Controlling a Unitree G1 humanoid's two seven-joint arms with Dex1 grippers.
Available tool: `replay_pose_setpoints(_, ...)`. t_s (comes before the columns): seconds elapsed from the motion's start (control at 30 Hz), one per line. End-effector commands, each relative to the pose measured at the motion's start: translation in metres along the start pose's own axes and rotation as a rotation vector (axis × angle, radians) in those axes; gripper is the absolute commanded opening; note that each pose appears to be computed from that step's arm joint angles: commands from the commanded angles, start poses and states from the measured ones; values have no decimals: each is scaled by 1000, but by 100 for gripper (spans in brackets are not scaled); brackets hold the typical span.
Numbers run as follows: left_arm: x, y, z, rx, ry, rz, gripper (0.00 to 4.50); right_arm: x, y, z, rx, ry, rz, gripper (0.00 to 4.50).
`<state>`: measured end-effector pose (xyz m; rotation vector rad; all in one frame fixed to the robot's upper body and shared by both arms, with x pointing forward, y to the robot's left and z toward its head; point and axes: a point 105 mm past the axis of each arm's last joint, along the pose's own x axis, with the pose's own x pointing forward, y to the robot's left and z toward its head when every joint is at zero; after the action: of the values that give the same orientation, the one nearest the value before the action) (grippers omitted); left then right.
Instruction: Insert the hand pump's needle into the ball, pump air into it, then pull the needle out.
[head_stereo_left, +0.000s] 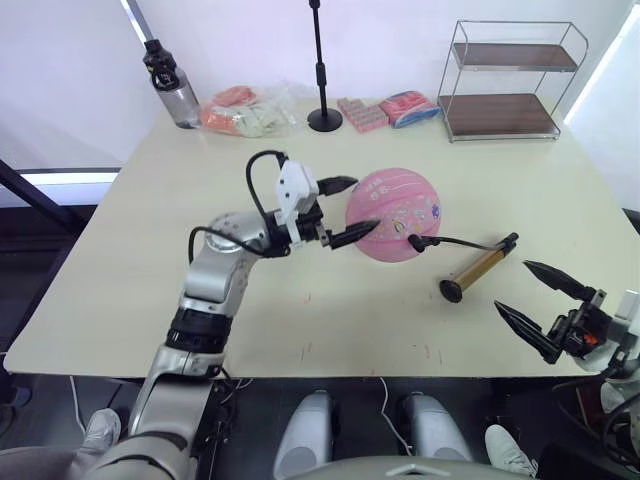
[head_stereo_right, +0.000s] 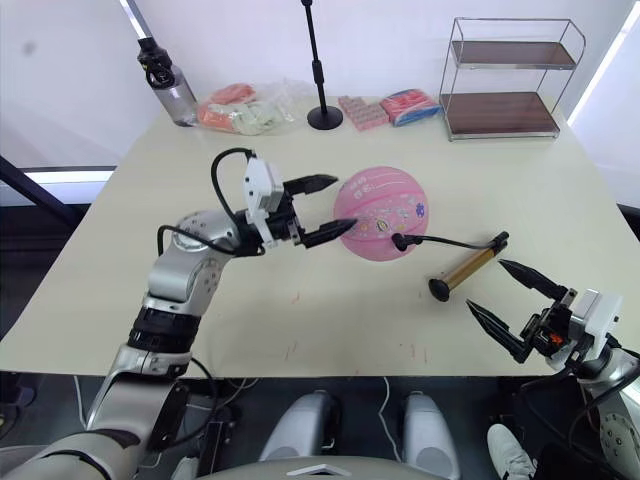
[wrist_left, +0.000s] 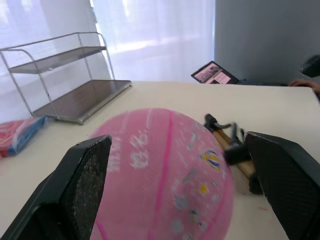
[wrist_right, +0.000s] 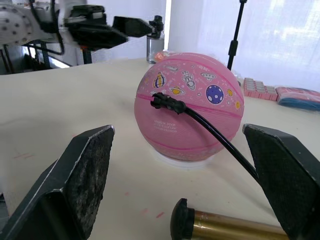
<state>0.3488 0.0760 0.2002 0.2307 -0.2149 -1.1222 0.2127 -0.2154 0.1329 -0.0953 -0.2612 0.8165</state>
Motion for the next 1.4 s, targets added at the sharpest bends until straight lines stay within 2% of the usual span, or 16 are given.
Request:
replay_pose_setpoints(0.03, 12, 15, 14, 34, -20, 46, 450, -3, 0, 11, -27, -45, -3, 433)
replay_pose_setpoints(0.4, 61, 31, 23, 25, 1, 60, 450, -5, 6, 10, -34, -53, -5, 433)
replay_pose_setpoints(0.6, 81, 29, 17, -15, 53, 63, 450, 6, 7, 14, -53, -64, 4, 433)
replay_pose_setpoints(0.77, 86, 22, 4, -56, 105, 52, 450, 17, 2, 20, -97, -71, -9, 433)
replay_pose_setpoints(0.9, 87, 15, -19, -75, 186, 56, 450, 38, 5, 20, -131, -42, 25, 433)
replay_pose_setpoints(1.07, 89, 10, -33, -105, 207, 77, 450, 75, 1, 13, -155, 36, 3, 433)
replay_pose_setpoints(1.2, 90, 11, -38, -109, 217, 97, 450, 103, 7, 8, -313, 150, 70, 433)
replay_pose_setpoints(1.33, 92, 12, -40, -111, 220, 113, 450, 114, 4, 8, -407, 202, 89, 433)
replay_pose_setpoints(1.4, 92, 11, -41, -115, 220, 117, 450, 120, 1, 6, -523, 254, 106, 433)
